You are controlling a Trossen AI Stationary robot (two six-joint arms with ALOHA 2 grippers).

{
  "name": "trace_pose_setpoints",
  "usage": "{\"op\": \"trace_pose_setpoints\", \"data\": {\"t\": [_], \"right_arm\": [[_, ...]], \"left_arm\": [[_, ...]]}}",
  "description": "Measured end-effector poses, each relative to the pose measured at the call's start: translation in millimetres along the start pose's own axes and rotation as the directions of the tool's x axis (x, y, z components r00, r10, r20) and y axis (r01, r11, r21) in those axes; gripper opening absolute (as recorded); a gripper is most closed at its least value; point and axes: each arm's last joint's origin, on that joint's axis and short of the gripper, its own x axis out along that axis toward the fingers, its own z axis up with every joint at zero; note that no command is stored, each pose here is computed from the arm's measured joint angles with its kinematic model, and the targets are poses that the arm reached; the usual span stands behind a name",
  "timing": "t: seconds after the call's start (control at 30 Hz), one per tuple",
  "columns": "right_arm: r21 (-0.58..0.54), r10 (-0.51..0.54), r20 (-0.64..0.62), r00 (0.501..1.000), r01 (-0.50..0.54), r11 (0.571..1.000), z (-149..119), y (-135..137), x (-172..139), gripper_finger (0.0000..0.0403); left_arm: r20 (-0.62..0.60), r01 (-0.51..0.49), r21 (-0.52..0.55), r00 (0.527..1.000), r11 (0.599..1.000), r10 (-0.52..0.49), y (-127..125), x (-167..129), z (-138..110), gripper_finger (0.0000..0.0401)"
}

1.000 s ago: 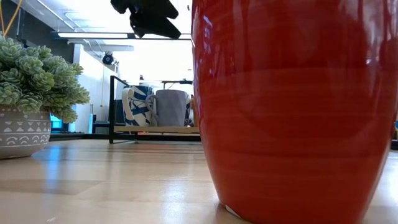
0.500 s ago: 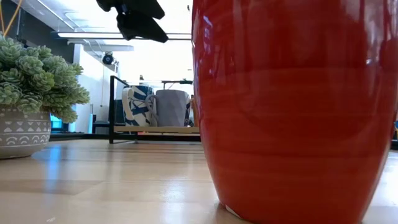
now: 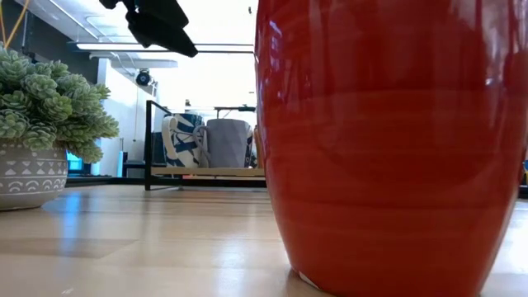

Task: Place coffee mugs
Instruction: Put the yellow mug on the shelf aligned with the otherorange mug

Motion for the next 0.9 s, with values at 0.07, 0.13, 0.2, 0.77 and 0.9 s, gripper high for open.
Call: {"op": "trace_pose_setpoints", "data": {"t": [0.07, 0.13, 0.2, 0.77, 0.9], "right_arm": [[0.004, -0.03, -0.012, 0.999, 0.03, 1.0, 15.1, -6.9, 4.7, 0.0], [0.012, -0.046, -0.057, 0.997, 0.047, 0.999, 27.6, -13.7, 12.1, 0.0], [0.024, -0.048, -0.124, 0.991, 0.052, 0.998, 37.3, -19.9, 22.4, 0.0], [0.01, 0.008, -0.48, 0.877, -0.004, 1.0, 38.7, -37.8, 138.9, 0.0], [-0.004, -0.013, -0.506, 0.862, 0.013, 1.0, 32.8, -40.3, 157.7, 0.0]], "left_arm": [[-0.014, -0.005, 0.01, 1.0, 1.0, 0.005, -0.5, -0.5, -2.0, 0.0243], [-0.025, -0.007, 0.019, 1.0, 1.0, 0.007, -1.2, -1.1, -3.7, 0.0243], [-0.033, -0.01, 0.024, 0.999, 1.0, 0.011, -1.3, -1.3, -4.8, 0.0243], [-0.024, -0.022, 0.017, 0.999, 1.0, 0.022, -1.7, -1.7, -4.7, 0.0243], [-0.021, -0.021, 0.0, 1.0, 1.0, 0.021, -1.8, -1.6, -4.4, 0.0243]]}}
